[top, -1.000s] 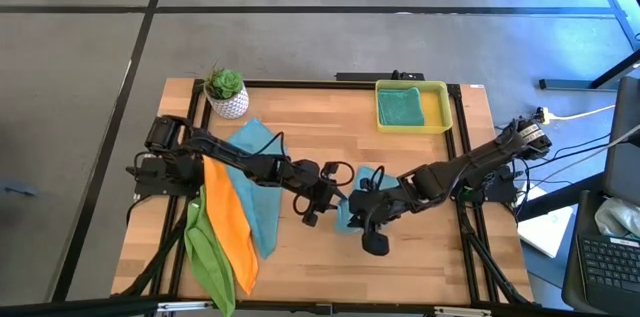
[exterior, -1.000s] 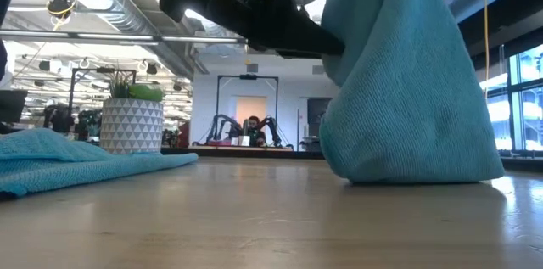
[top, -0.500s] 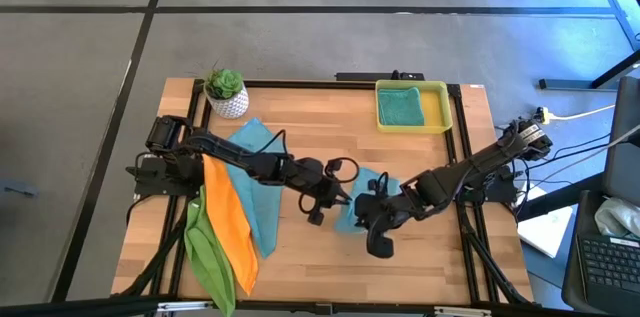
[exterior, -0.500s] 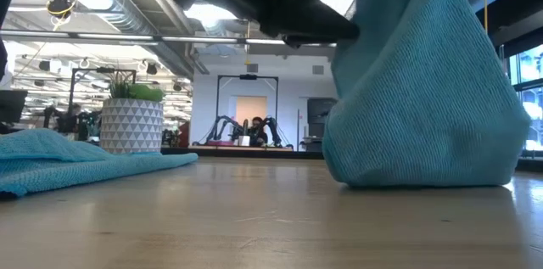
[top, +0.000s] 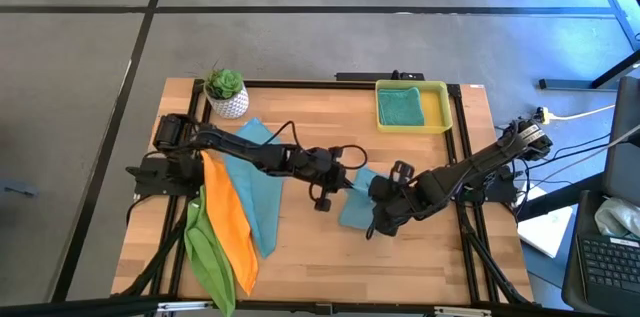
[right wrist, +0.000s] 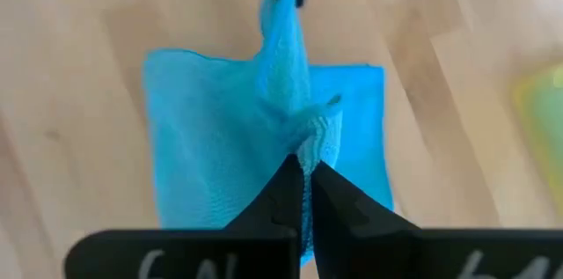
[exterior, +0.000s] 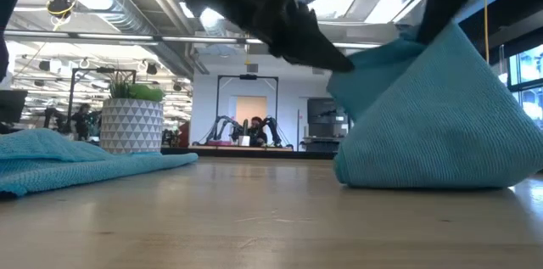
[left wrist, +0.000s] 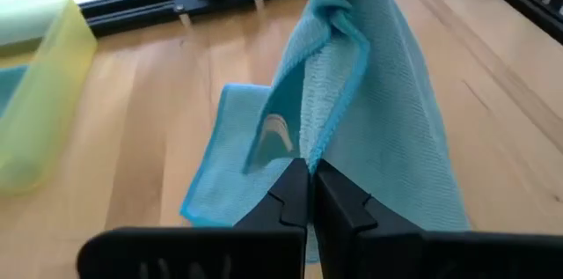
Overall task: Fold microfiber towels
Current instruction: Fold the right blue microfiber towel
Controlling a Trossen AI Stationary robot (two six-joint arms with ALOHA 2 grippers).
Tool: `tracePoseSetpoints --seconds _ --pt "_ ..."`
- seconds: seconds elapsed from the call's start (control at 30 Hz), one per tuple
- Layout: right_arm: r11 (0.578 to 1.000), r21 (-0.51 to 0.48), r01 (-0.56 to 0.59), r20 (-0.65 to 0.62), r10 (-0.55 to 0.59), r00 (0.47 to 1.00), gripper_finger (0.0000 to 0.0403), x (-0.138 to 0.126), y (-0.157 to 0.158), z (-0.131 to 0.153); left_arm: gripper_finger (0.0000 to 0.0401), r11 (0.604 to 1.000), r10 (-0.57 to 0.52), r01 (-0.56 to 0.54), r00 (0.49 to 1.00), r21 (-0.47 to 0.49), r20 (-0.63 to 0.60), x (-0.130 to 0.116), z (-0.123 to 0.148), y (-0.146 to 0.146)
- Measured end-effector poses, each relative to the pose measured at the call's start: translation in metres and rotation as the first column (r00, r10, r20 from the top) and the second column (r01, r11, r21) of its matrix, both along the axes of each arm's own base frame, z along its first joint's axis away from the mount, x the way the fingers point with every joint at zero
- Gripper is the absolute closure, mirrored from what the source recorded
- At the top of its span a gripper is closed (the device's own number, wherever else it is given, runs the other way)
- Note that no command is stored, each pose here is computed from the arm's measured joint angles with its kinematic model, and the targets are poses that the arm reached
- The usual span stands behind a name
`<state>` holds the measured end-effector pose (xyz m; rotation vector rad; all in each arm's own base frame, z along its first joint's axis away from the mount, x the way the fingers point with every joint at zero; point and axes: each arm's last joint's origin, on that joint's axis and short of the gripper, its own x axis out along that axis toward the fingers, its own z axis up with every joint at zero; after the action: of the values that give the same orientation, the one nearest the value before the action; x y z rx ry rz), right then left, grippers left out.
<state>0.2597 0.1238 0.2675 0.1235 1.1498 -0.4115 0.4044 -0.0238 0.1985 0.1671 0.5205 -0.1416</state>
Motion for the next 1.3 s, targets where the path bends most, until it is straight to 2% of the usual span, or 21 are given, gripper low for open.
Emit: tracePoseSetpoints --seconds 0.2,0.4,0.67,0.93,1.17,1.3 --pt "1.000 -0.027 0.003 -0.049 -0.005 0.999 0.0391 -0.005 -0.003 -0.013 0.0400 1.000 0.000 -0.001 1.000 -0.021 -0.017 0.012 -0.020 0.006" --pt "0.998 -0.059 0.008 -0.102 -0.014 0.995 0.0391 -0.013 -0.007 -0.034 0.0400 1.000 0.006 -0.005 1.000 -0.017 0.015 0.033 -0.017 0.006" --pt "0.967 -0.173 -0.186 -0.118 0.167 0.979 0.0391 -0.007 -0.007 -0.024 0.0400 0.999 0.033 -0.032 0.998 -0.011 0.054 0.050 -0.010 0.011" --pt "0.951 -0.192 -0.241 -0.080 0.230 0.970 0.0391 0.005 -0.014 -0.022 0.0400 0.995 0.094 -0.095 0.995 -0.020 -0.038 0.047 -0.024 0.031" --pt "0.936 -0.262 -0.237 -0.061 0.229 0.972 0.0391 0.007 -0.015 -0.020 0.0400 0.989 0.144 -0.145 0.988 0.002 -0.056 0.046 -0.024 0.040" --pt "0.963 -0.240 -0.119 -0.098 0.098 0.990 0.0391 -0.003 -0.022 -0.032 0.0398 0.987 0.163 -0.162 0.985 0.011 -0.052 0.046 -0.024 0.043"
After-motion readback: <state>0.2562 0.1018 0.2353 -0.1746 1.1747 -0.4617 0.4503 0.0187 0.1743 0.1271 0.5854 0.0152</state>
